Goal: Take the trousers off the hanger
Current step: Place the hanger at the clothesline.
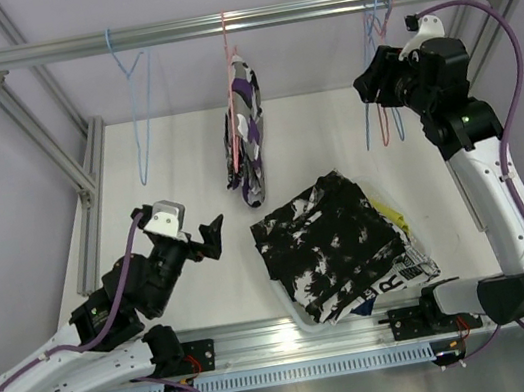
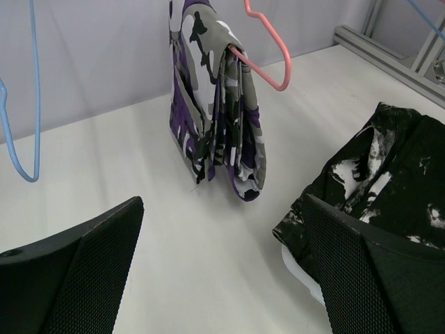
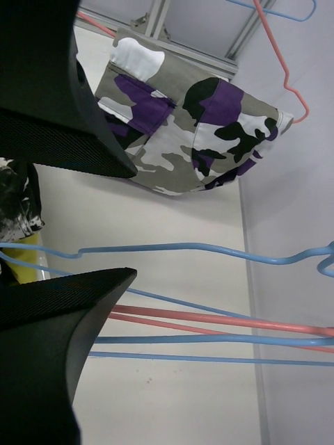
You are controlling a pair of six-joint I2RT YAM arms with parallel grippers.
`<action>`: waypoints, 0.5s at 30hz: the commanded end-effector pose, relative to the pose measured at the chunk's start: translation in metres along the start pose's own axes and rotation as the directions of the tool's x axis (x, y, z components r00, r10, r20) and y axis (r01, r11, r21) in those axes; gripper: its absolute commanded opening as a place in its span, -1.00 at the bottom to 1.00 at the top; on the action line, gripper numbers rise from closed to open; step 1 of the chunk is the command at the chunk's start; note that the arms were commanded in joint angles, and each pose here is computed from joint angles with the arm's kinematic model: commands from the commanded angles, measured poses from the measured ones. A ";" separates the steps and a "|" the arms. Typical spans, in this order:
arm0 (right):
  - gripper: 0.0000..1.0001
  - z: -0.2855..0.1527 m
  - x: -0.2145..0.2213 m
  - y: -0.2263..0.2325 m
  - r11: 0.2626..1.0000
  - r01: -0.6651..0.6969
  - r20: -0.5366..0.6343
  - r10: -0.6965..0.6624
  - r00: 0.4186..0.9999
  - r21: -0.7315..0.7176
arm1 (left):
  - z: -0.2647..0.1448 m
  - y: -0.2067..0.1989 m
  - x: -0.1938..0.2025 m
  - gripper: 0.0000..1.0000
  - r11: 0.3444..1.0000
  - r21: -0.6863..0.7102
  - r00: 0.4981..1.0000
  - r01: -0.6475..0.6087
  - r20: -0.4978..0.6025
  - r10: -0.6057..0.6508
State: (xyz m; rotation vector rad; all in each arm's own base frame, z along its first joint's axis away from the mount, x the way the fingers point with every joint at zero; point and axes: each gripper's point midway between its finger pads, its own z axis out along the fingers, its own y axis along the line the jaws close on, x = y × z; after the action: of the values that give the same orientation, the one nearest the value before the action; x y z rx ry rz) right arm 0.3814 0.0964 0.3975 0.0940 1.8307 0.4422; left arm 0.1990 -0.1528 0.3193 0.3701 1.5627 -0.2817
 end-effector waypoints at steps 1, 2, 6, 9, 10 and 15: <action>0.16 0.006 -0.009 0.007 0.999 0.005 0.032 -0.004 0.999 -0.035 | 0.001 -0.001 -0.003 0.99 1.000 0.004 1.000 0.014 0.005 -0.014; 0.14 0.009 -0.007 0.006 1.000 0.006 0.025 -0.005 1.000 -0.031 | 0.001 -0.001 -0.003 0.99 1.000 0.004 1.000 0.014 0.005 -0.014; 0.04 0.019 -0.002 0.001 1.000 0.007 0.011 -0.006 1.000 -0.019 | 0.001 -0.002 -0.002 0.99 1.000 0.008 1.000 0.012 0.003 -0.012; -0.09 0.027 0.005 -0.001 1.000 0.003 -0.009 -0.004 1.000 -0.015 | 0.002 -0.003 -0.003 0.99 1.000 0.014 1.000 0.012 0.003 -0.012; -0.19 0.028 0.006 -0.001 1.000 0.005 -0.012 -0.005 1.000 -0.016 | 0.002 -0.003 -0.002 0.99 1.000 0.015 1.000 0.011 0.002 -0.011; -0.54 0.031 0.009 -0.003 1.000 0.004 -0.017 -0.004 1.000 -0.013 | 0.002 -0.004 -0.002 0.99 1.000 0.017 1.000 0.010 0.001 -0.010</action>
State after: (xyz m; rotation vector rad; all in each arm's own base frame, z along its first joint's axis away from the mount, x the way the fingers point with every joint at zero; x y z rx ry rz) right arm 0.4053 0.1027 0.3696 0.0921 1.8909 0.4447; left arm 0.1989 -0.1549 0.3177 0.3808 1.5664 -0.2828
